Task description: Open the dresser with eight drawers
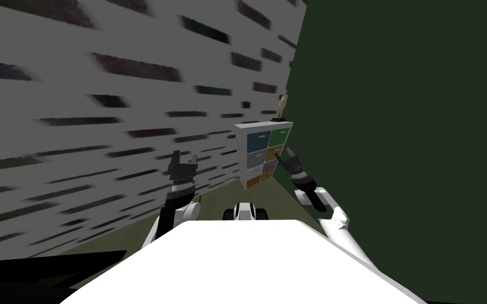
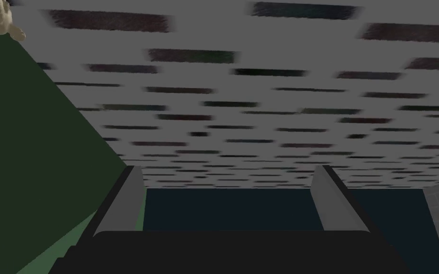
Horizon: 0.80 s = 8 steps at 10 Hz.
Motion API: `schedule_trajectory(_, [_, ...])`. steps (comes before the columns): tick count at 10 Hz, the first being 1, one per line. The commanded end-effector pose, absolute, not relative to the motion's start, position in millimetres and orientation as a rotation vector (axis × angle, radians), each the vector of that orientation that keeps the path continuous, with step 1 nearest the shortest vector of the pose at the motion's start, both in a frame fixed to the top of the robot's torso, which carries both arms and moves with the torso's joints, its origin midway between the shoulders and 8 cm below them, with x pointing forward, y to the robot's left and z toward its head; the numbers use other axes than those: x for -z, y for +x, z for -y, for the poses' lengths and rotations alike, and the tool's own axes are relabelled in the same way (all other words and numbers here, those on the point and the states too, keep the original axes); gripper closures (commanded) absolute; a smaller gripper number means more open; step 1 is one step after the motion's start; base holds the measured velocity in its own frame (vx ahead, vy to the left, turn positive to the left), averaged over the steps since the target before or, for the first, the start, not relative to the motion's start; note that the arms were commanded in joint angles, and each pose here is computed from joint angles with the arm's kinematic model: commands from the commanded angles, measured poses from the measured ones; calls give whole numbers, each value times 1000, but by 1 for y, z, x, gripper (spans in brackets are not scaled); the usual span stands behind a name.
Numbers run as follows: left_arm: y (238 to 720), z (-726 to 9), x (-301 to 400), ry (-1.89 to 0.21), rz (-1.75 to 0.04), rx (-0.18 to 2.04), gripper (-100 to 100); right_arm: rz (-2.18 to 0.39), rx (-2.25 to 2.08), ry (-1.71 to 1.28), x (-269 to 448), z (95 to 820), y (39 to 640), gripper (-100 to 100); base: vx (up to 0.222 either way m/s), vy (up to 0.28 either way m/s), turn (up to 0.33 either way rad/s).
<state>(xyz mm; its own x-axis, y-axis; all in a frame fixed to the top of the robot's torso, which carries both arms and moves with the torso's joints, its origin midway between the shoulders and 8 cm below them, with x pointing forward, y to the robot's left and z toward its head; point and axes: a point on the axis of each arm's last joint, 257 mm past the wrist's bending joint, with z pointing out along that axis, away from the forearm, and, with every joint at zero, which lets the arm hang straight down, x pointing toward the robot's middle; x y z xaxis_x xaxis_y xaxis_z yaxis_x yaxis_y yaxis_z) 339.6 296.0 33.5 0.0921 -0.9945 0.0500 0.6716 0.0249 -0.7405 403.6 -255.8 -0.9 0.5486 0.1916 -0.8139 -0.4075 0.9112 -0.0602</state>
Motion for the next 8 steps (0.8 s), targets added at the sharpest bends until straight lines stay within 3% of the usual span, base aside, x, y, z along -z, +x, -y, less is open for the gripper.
schedule_trajectory(1, [340,-296,-33,-711,-578,1405,0,-932,-265,-317,6,261,412,-100,47,92,-23])
schedule_trajectory(8, [340,-296,-33,-710,-578,1405,0,-950,31,-512,25,289,443,-100,63,93,-31])
